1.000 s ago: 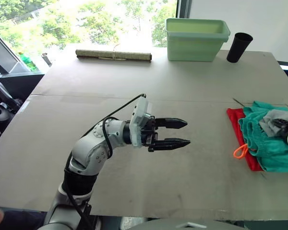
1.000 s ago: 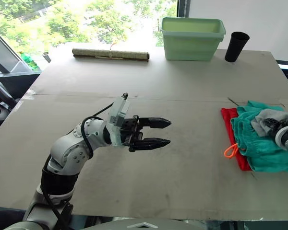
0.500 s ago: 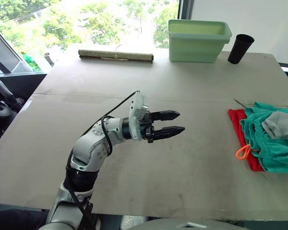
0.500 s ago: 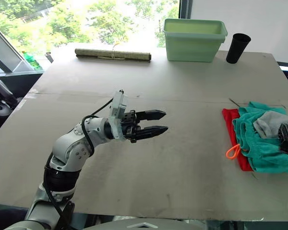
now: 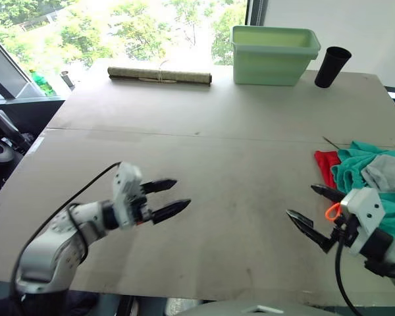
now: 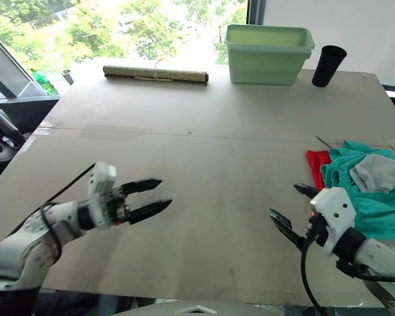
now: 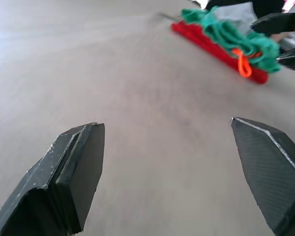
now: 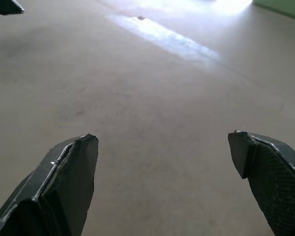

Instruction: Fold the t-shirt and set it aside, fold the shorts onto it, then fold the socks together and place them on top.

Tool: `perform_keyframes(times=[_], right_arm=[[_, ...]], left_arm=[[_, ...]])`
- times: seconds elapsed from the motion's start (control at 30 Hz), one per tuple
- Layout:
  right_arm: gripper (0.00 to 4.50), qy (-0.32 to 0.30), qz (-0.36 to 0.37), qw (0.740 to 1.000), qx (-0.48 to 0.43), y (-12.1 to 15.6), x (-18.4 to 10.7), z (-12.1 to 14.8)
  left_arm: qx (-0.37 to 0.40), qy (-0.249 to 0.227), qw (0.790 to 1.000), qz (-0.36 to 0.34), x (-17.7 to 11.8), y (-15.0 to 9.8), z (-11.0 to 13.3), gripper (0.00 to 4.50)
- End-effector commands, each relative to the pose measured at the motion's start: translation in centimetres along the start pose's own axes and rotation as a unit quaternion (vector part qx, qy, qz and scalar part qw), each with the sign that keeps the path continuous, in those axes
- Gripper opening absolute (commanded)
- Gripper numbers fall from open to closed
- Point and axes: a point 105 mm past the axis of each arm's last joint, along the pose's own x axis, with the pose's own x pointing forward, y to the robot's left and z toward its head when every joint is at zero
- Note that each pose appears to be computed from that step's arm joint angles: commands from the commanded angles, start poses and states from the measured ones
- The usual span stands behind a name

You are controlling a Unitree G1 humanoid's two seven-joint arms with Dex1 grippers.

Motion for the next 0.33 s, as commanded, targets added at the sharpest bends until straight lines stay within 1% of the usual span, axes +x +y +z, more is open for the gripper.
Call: perform_keyframes(times=[0.03,0.17,0.27,0.3,0.33], right_arm=[[4.50,0.017,-0.024,0.999,-0.020,-1.3,-2.9,-0.3],[4.50,0.042,-0.016,0.999,-0.026,-2.1,-4.4,-1.1],[4.50,0.061,0.001,0.998,-0.023,-2.1,-5.1,-2.1],[4.50,0.064,0.001,0.998,-0.020,-2.0,-5.3,-2.3],[4.50,0.065,-0.001,0.998,-0.019,-2.0,-5.4,-2.6]], left_arm=[[0.036,0.022,0.999,0.030,-2.7,0.0,0.0,4.44],[0.032,0.042,0.998,0.037,-3.9,0.0,-0.7,4.44],[0.034,0.039,0.998,0.028,-3.4,0.2,-0.5,4.44],[0.027,0.033,0.999,0.023,-3.2,0.2,-0.3,4.44],[0.022,0.037,0.999,0.014,-3.0,0.0,-0.3,4.44]])
